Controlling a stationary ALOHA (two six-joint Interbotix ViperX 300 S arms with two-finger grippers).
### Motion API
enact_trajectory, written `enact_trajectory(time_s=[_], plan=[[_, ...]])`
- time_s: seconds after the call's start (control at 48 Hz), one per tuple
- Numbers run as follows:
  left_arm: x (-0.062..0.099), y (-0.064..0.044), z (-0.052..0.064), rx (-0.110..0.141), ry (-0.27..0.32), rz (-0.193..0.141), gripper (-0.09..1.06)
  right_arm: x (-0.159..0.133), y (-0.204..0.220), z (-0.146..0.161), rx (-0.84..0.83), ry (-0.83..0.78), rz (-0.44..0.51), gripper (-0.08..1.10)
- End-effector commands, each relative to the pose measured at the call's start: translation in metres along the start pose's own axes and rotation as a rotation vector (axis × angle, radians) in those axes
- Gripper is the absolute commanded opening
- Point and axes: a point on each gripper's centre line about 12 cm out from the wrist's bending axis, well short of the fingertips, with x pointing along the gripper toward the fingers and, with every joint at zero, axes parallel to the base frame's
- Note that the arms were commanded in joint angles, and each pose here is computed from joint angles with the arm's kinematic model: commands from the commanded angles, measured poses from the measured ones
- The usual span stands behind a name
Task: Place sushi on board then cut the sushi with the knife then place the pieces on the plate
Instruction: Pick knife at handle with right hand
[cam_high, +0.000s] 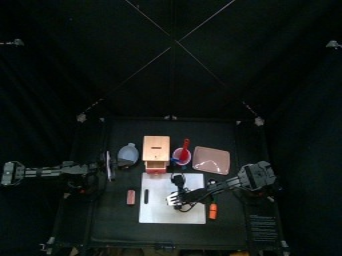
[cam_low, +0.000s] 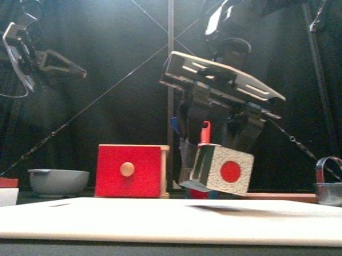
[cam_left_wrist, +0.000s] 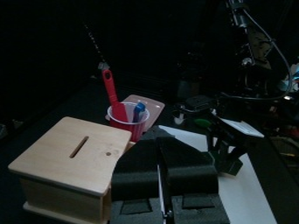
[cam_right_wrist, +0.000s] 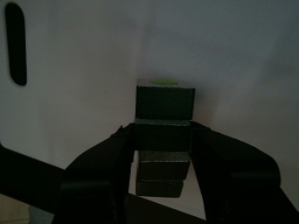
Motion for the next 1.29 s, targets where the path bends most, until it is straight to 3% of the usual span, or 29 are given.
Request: enact_trajectory(time_s=[0.021, 0.208, 0.458, 0.583, 0.812, 0.938, 1.0, 1.25, 1.292], plan=[[0.003, 0.003, 0.011, 0.01, -0.044, 0.018, 0.11, -0.016, 0.014, 0.016, 0.007, -0.026, 0.048, 0.62], [0.003, 0.003, 0.01, 0.012, -0.03, 0.019, 0.11, -0.01, 0.024, 0.016, -0.039, -0.043, 0.051, 0.78], [0.004, 0.004, 0.012, 0.021, -0.034, 0.025, 0.11, -0.009, 0.022, 0.019, -0.005, -0.037, -0.05, 0.97], [0.004, 0.007, 0.013, 0.048, -0.037, 0.033, 0.11, -0.012, 0.026, 0.023, 0.0, -0.047, -0.073, 0.99], [0.004, 0.009, 0.013, 0.045, -0.037, 0.043, 0.11, -0.024, 0.033, 0.028, 0.002, -0.047, -0.081, 0.99], [0.004, 0.01, 0.013, 0.049, -0.042, 0.049, 0.11, -0.037, 0.019, 0.023, -0.064, -0.02, -0.15, 0.99], [0.003, 0.013, 0.013, 0.049, -0.043, 0.067, 0.11, -0.05, 0.009, 0.021, -0.102, -0.001, -0.187, 0.99], [0.005, 0.019, 0.024, 0.016, -0.078, 0.106, 0.11, -0.11, -0.05, 0.031, -0.242, 0.0, -0.266, 0.99], [0.005, 0.02, 0.025, 0.02, -0.078, 0.109, 0.11, -0.116, -0.062, 0.032, -0.259, -0.006, -0.269, 0.98]])
